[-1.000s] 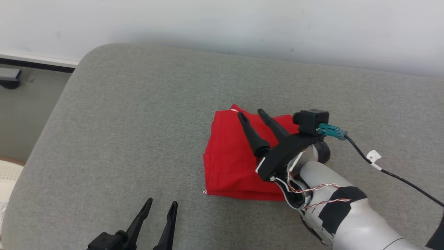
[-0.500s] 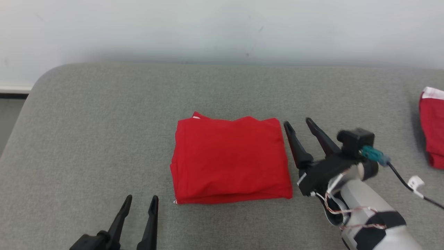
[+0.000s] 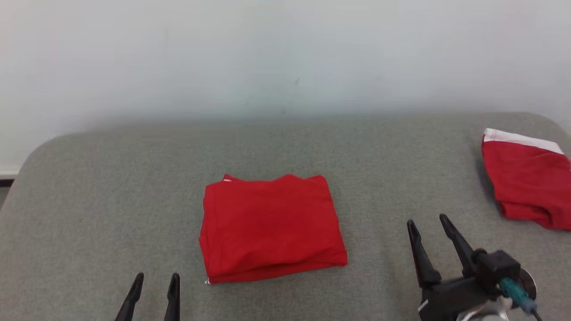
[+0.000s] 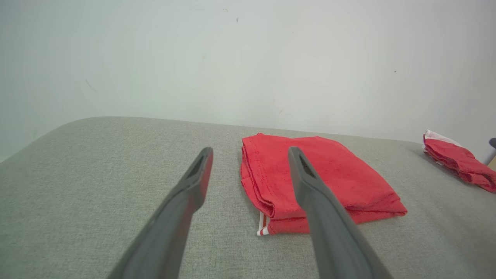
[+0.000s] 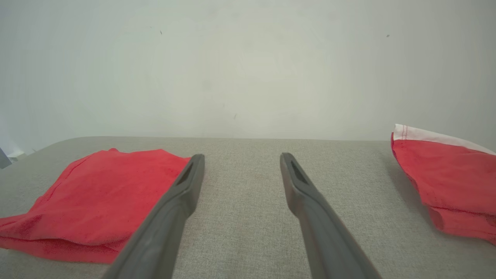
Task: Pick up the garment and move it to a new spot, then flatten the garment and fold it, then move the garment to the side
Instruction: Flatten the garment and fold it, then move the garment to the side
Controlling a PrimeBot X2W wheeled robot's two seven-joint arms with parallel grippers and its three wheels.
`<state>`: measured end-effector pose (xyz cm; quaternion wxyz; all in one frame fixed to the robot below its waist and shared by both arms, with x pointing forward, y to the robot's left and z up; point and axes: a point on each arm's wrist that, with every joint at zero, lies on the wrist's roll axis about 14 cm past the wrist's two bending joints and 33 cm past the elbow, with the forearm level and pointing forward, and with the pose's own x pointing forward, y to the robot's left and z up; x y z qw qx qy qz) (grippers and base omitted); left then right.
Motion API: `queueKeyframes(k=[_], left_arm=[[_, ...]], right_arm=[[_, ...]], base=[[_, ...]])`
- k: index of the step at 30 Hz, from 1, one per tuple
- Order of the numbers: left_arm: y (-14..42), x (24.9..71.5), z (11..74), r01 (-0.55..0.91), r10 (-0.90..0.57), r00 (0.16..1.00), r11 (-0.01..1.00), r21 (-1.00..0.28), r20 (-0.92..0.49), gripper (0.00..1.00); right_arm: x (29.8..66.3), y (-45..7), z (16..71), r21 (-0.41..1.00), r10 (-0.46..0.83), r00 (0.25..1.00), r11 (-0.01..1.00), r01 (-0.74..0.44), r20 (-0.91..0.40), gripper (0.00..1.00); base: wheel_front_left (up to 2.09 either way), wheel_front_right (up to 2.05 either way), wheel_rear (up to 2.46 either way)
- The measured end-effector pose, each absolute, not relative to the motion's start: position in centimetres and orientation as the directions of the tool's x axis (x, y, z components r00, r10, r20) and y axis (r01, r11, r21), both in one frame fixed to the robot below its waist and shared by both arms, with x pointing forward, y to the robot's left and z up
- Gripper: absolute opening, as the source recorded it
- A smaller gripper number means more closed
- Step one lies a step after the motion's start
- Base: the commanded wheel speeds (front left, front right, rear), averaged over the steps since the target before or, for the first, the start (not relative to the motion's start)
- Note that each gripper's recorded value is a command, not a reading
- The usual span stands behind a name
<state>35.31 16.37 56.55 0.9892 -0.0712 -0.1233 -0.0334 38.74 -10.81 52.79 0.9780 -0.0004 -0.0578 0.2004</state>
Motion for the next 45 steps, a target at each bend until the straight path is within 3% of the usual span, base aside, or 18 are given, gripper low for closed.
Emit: queueKeyframes(k=[17,40,45], left_arm=[[17.0,32.3,55.5,0.087,-0.070,0.969,0.994,-0.060,0.237,1.00],[18.4,30.8,54.4,0.045,-0.032,0.977,0.998,-0.055,0.210,1.00],[18.4,30.7,54.2,0.042,-0.030,0.979,0.997,-0.058,0.204,1.00]], right_arm=[[32.7,-10.9,53.2,-0.030,0.347,0.925,0.937,-0.347,0.158,1.00],[31.4,-9.7,52.0,0.010,0.366,0.922,0.929,-0.371,0.128,1.00],[31.7,-8.9,50.2,0.107,0.377,0.923,0.917,-0.384,0.078,1.00]], base=[[0.00,0.00,0.00],[0.00,0.00,0.00],[0.00,0.00,0.00]])
